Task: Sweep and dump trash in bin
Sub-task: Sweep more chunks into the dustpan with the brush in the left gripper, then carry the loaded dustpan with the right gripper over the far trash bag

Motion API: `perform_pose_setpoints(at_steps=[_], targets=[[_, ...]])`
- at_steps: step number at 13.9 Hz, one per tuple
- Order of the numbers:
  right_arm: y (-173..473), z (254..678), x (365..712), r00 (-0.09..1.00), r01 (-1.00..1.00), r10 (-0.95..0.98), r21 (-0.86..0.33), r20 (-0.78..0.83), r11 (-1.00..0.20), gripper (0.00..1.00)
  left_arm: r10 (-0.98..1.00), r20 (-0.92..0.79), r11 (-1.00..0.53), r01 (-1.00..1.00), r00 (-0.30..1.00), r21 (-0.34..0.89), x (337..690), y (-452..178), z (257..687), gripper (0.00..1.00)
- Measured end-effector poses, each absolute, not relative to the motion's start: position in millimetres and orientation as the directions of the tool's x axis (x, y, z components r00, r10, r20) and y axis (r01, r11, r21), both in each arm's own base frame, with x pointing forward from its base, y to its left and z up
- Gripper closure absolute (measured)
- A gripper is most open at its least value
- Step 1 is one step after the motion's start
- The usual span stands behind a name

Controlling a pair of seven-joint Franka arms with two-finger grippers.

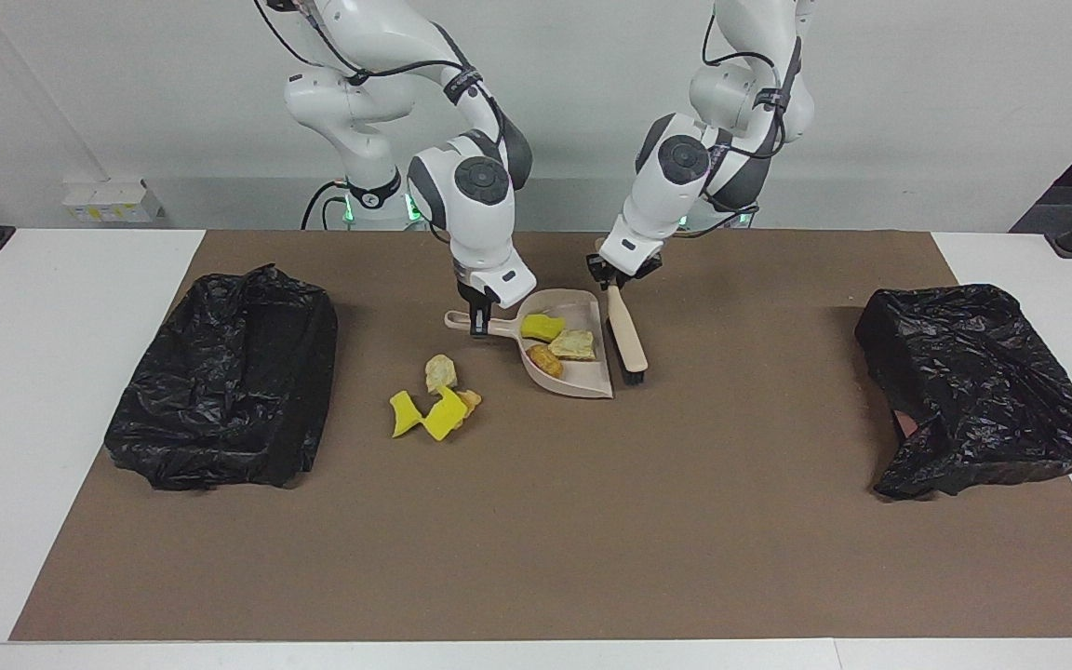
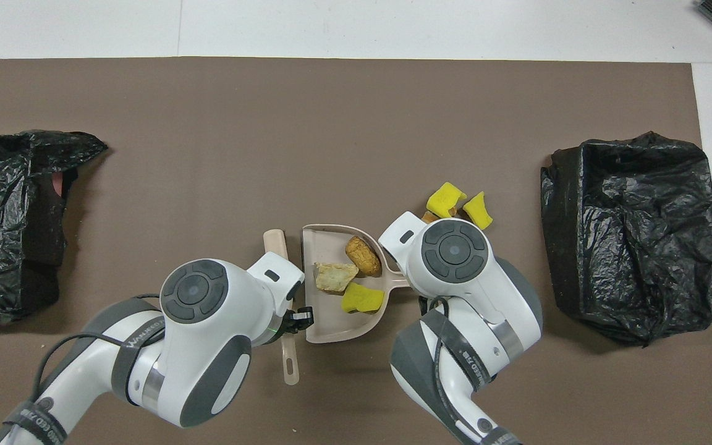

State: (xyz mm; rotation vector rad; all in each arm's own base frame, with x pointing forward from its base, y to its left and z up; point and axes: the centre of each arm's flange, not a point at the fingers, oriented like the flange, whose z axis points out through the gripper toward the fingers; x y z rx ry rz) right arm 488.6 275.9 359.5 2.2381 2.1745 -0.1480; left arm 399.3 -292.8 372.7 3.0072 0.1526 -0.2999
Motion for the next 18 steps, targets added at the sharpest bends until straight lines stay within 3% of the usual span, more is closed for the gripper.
perform_pose_setpoints(at_steps=[4, 8, 13, 18], targets=[[253, 381, 500, 0.088, 0.994, 0.992, -0.06, -0.088, -0.093, 0.68, 0.077, -0.189, -0.991, 0.096, 0.979, 0.092, 401, -290, 374, 0.74], [162, 455, 530, 0.216, 0.973, 0.976, -0.072, -0.029, -0.218, 0.68, 0.047, -0.198, -0.995, 0.064, 0.979, 0.083, 386, -300, 369, 0.74], [8, 525, 546, 0.347, 0.937, 0.938, -0.053, 0.0, -0.346, 0.68, 0.048, -0.196, -0.996, 0.061, 0.979, 0.063, 327, -342, 370, 0.74], [-117, 529, 531, 0.292, 0.953, 0.955, -0.067, -0.055, -0.295, 0.68, 0.099, -0.145, -0.991, 0.111, 0.984, 0.078, 258, -386, 348, 0.74]])
